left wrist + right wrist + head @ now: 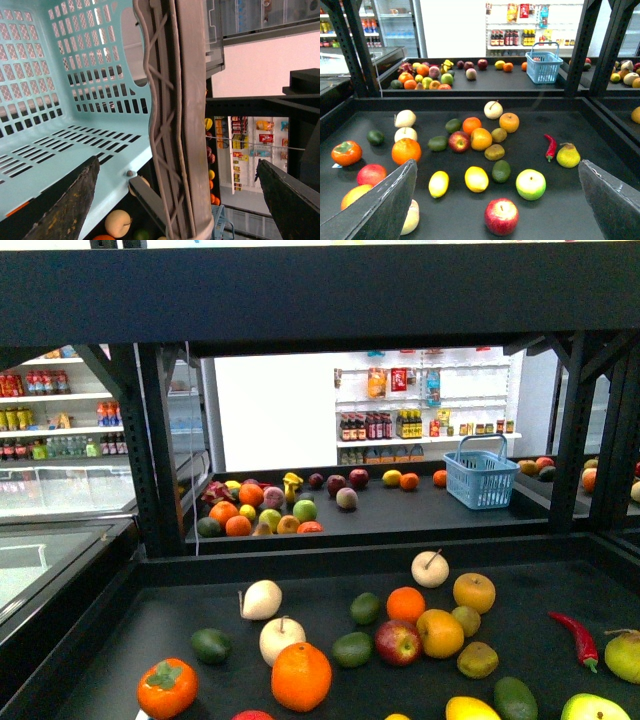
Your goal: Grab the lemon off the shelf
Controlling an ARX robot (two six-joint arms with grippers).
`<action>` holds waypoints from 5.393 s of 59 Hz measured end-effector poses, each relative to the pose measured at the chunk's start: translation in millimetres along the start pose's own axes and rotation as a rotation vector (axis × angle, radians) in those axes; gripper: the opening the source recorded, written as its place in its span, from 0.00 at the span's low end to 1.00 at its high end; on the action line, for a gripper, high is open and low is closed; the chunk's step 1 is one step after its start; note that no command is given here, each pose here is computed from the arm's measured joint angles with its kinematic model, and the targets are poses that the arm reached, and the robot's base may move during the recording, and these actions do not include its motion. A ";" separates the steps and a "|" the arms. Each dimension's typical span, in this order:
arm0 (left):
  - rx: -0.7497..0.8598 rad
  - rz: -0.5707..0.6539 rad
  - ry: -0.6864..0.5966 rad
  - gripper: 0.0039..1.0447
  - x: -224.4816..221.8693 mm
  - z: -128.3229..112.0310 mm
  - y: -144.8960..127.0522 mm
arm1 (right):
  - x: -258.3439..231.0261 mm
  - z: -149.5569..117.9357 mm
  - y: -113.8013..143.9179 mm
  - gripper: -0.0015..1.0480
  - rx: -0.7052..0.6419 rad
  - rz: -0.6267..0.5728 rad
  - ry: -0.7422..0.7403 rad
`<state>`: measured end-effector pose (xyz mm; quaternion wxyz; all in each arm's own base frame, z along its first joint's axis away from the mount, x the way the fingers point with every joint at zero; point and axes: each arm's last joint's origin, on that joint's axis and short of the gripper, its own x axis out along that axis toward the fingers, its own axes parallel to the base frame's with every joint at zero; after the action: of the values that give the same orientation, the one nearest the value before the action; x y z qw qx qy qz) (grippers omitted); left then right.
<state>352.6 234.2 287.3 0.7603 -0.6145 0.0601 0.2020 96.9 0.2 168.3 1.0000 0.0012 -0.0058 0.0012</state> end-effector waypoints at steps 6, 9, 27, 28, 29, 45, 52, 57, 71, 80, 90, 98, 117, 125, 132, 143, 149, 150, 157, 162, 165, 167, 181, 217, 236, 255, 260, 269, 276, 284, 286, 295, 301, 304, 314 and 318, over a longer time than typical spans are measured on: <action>-0.019 -0.030 -0.012 0.93 10.5 2.1 -3.7 | 0.0 0.0 0.0 0.93 0.000 0.000 0.000; -0.023 -0.031 -0.012 0.93 16.0 1.3 -4.7 | 0.0 0.0 0.0 0.93 0.000 0.000 0.000; -0.023 -0.031 0.002 0.61 31.5 -11.9 -5.8 | 0.0 0.0 0.0 0.93 0.000 0.000 0.000; -0.023 -0.031 0.001 0.57 31.3 -11.9 -6.1 | 0.0 -0.1 0.0 0.93 0.000 0.000 0.000; -0.022 -0.031 0.000 0.55 31.1 -11.7 -6.1 | 0.0 -0.1 0.0 0.93 0.000 0.000 0.000; 0.009 0.012 0.007 0.14 20.9 -13.7 -0.7 | 0.0 0.0 0.0 0.93 0.000 0.000 0.000; 0.078 -0.004 0.010 0.14 7.5 -21.8 -11.7 | 0.0 0.0 0.0 0.93 0.000 0.000 0.000; 0.135 -0.039 0.040 0.14 -4.9 -39.5 -25.6 | 0.0 0.0 0.0 0.93 0.000 0.000 0.000; 0.295 -0.237 0.300 0.14 -45.4 -127.3 -74.1 | 0.0 0.0 0.0 0.93 0.000 0.000 0.000; 0.384 -0.318 0.509 0.14 -62.8 -193.1 -82.1 | 0.0 0.0 0.0 0.93 0.000 0.000 0.000; 0.453 -0.300 0.676 0.14 -64.5 -254.2 -65.8 | 0.0 0.0 0.0 0.93 0.000 0.000 0.000; 0.513 -0.302 0.768 0.14 -59.2 -295.5 -55.3 | 0.0 0.0 0.0 0.93 0.000 0.000 0.000; 0.694 -0.318 0.958 0.14 -48.7 -374.1 -31.4 | 0.0 -0.1 0.0 0.93 0.000 0.000 0.000; 0.732 -0.323 0.969 0.14 -42.9 -385.4 -28.4 | 0.0 -0.1 0.0 0.93 0.000 0.000 0.000; 0.760 -0.333 0.967 0.14 -37.4 -390.9 -28.4 | 0.0 0.0 0.0 0.93 0.000 0.000 0.000; 0.806 -0.359 0.990 0.14 -38.4 -401.8 -29.6 | 0.0 0.0 0.0 0.93 0.000 0.000 0.000; 0.820 -0.364 0.998 0.14 -38.2 -406.1 -30.0 | 0.0 0.0 0.0 0.93 0.000 0.000 0.000; 0.823 -0.365 0.998 0.14 -38.0 -406.6 -29.9 | 0.0 0.0 0.0 0.93 0.000 0.000 0.000; 0.831 -0.368 1.000 0.14 -38.1 -407.8 -29.5 | 0.3 -0.7 -0.1 0.93 0.009 -0.014 0.012; 0.834 -0.366 0.994 0.14 -37.8 -407.5 -29.6 | 5.4 -3.2 -2.6 0.93 0.085 -0.131 0.146; 0.835 -0.364 0.988 0.14 -37.6 -407.2 -29.9 | 13.3 -4.6 -5.4 0.93 0.116 -0.144 0.194; 0.838 -0.364 0.984 0.14 -37.5 -407.2 -29.8 | 20.9 -5.8 -8.1 0.93 0.135 -0.140 0.222; 0.841 -0.368 0.988 0.14 -37.7 -407.4 -29.9 | 105.7 9.0 -37.2 0.93 0.175 -0.069 0.281; 0.843 -0.369 0.987 0.14 -37.6 -407.2 -29.8 | 315.5 -107.1 -40.2 0.93 0.038 0.133 0.657; 0.843 -0.368 0.987 0.14 -37.6 -407.2 -29.8 | 370.1 -160.9 -15.7 0.93 -0.055 0.212 0.704; 0.843 -0.368 0.987 0.14 -37.6 -407.2 -29.8 | 391.8 -205.6 -6.0 0.93 -0.092 0.232 0.728; 0.844 -0.369 0.987 0.14 -37.6 -407.2 -29.8 | 396.7 -213.6 -2.8 0.93 -0.093 0.239 0.730; 0.843 -0.368 0.987 0.14 -37.6 -407.2 -29.8 | 402.7 -219.3 1.1 0.93 -0.097 0.247 0.727; 0.843 -0.369 0.988 0.14 -37.7 -407.4 -29.8 | 407.4 -224.3 3.9 0.93 -0.100 0.251 0.720; 0.843 -0.368 0.987 0.14 -37.6 -407.2 -29.8 | 410.6 -234.5 6.8 0.93 -0.106 0.247 0.727; 0.843 -0.368 0.987 0.14 -37.6 -407.2 -29.8 | 411.3 -237.4 7.4 0.93 -0.106 0.248 0.730; 0.844 -0.369 0.987 0.14 -37.6 -407.2 -29.8 | 416.0 -245.4 9.9 0.93 -0.108 0.250 0.736; 0.843 -0.368 0.987 0.14 -37.6 -407.2 -29.8 | 420.4 -248.3 12.2 0.93 -0.111 0.249 0.733; 0.843 -0.369 0.988 0.14 -37.6 -407.2 -29.8 | 422.9 -248.5 13.2 0.93 -0.114 0.242 0.727; 0.843 -0.368 0.987 0.14 -37.6 -407.2 -29.8 | 426.9 -250.6 16.1 0.70 -0.117 0.226 0.722; 0.843 -0.368 0.987 0.14 -37.6 -407.2 -29.8 | 426.7 -250.9 16.1 0.67 -0.112 0.227 0.726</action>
<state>393.5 -169.8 230.4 0.8405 -0.2855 0.3684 -0.2763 526.5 17.9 -77.5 0.9289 -0.0545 0.3487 0.1117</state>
